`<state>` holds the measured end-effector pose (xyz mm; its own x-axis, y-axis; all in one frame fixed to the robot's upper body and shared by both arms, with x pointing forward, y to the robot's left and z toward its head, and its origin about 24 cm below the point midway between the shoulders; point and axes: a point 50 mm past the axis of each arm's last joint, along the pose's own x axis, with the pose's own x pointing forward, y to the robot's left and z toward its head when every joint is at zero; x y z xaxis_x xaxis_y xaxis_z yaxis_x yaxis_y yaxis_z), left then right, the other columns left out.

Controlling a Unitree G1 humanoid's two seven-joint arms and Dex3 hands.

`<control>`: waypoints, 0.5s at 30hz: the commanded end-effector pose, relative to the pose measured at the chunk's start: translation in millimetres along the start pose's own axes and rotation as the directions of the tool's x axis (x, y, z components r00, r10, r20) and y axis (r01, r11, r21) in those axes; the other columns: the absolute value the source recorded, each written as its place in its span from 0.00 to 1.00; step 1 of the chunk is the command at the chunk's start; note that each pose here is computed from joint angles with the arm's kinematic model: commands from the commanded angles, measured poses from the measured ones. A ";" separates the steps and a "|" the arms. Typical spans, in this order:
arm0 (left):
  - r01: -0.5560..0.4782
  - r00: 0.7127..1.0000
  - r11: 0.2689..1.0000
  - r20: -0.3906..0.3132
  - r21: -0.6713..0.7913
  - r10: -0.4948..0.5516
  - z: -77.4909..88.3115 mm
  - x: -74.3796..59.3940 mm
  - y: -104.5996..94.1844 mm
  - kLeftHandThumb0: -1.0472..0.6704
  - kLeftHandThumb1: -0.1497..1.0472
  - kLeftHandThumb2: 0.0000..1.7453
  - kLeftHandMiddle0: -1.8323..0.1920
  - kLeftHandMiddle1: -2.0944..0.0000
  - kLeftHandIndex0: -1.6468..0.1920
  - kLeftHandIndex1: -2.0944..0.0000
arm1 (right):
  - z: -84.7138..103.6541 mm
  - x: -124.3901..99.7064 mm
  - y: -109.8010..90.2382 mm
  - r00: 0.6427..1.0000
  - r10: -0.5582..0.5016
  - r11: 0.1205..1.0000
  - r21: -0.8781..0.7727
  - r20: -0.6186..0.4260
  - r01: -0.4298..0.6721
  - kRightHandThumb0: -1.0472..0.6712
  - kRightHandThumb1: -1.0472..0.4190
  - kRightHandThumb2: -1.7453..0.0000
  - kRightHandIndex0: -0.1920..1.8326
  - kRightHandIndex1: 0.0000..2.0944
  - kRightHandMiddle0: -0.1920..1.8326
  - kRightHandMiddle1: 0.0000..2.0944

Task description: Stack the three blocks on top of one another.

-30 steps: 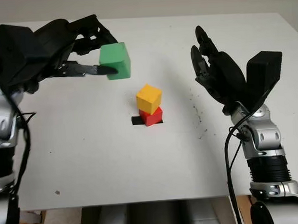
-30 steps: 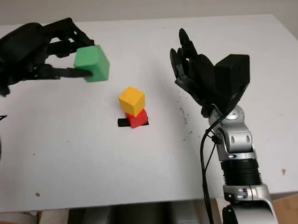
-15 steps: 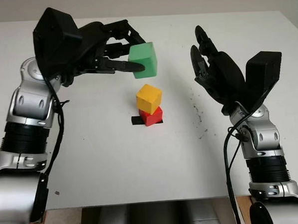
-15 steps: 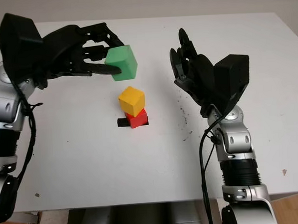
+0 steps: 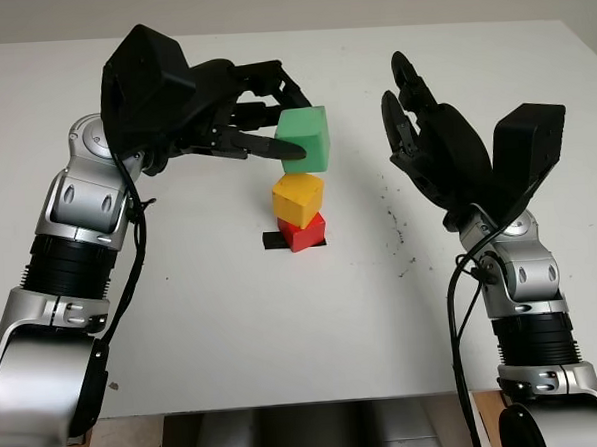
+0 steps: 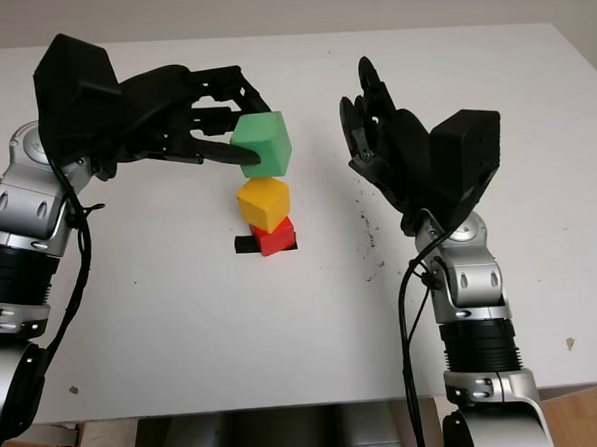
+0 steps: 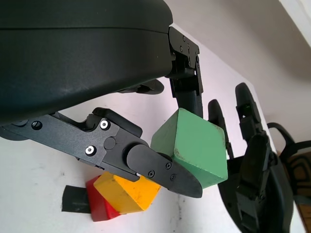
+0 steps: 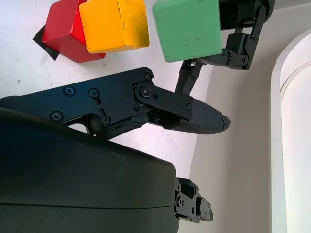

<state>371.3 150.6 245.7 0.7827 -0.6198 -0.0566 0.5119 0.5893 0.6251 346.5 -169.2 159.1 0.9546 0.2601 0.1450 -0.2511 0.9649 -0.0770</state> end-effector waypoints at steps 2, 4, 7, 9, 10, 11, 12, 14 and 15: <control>0.006 0.999 0.996 0.032 0.084 -0.009 11.4 -2.3 5.7 0.32 0.94 0.03 0.76 0.98 0.69 0.20 | 3.9 -1.1 -0.5 1.000 -0.006 1.000 0.001 0.019 0.006 0.27 0.00 0.62 0.00 0.00 0.00 0.00; 0.019 0.999 0.994 0.032 0.108 -0.023 10.9 -2.7 7.0 0.32 0.95 0.03 0.77 0.98 0.70 0.19 | 3.4 -1.4 -1.0 1.000 -0.008 1.000 0.004 0.018 0.008 0.27 0.00 0.62 0.00 0.00 0.00 0.00; 0.039 0.998 0.989 0.032 0.143 -0.045 10.4 -2.6 8.7 0.33 0.96 0.03 0.78 0.98 0.73 0.19 | 3.4 -1.5 -1.2 1.000 -0.008 1.000 0.001 0.017 0.008 0.27 0.00 0.62 0.00 0.00 0.00 0.00; 0.052 0.998 0.984 0.027 0.169 -0.057 9.8 -2.8 10.3 0.33 0.96 0.03 0.79 0.98 0.74 0.19 | 3.4 -1.5 -1.3 1.000 -0.009 1.000 -0.001 0.019 0.009 0.27 0.00 0.63 0.00 0.00 0.00 0.00; 0.063 0.998 0.980 0.019 0.191 -0.067 9.9 -3.1 11.5 0.33 0.96 0.03 0.79 0.98 0.74 0.20 | 3.4 -1.5 -1.3 1.000 -0.008 1.000 -0.002 0.020 0.008 0.27 0.00 0.63 0.00 0.00 0.00 0.00; 0.071 0.997 0.976 0.013 0.206 -0.075 10.0 -3.3 12.4 0.33 0.96 0.03 0.79 0.98 0.73 0.22 | 3.5 -1.6 -1.4 1.000 -0.007 1.000 -0.003 0.020 0.007 0.27 0.00 0.63 0.00 0.00 0.00 0.00; 0.079 0.997 0.971 0.006 0.224 -0.083 10.4 -3.4 13.5 0.33 0.96 0.03 0.79 0.98 0.73 0.22 | 3.6 -1.5 -1.5 1.000 -0.007 1.000 -0.004 0.021 0.008 0.26 0.00 0.63 0.00 0.00 0.00 0.00; 0.091 0.996 0.966 0.000 0.240 -0.093 10.1 -3.2 15.1 0.33 0.96 0.03 0.79 0.98 0.72 0.25 | 3.9 -1.4 -1.8 1.000 -0.008 1.000 -0.004 0.021 0.009 0.26 0.00 0.63 0.00 0.00 0.00 0.00; 0.095 0.995 0.965 0.000 0.244 -0.097 9.6 -3.1 15.8 0.33 0.95 0.03 0.79 0.98 0.71 0.26 | 4.2 -1.3 -1.8 1.000 -0.009 1.000 -0.004 0.020 0.009 0.27 0.00 0.63 0.00 0.00 0.00 0.00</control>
<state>373.7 158.6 251.9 0.7347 -0.6650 -0.1339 0.5019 0.4001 0.7668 346.5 -169.8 159.2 0.9561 0.2537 0.1464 -0.2454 0.9667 -0.0727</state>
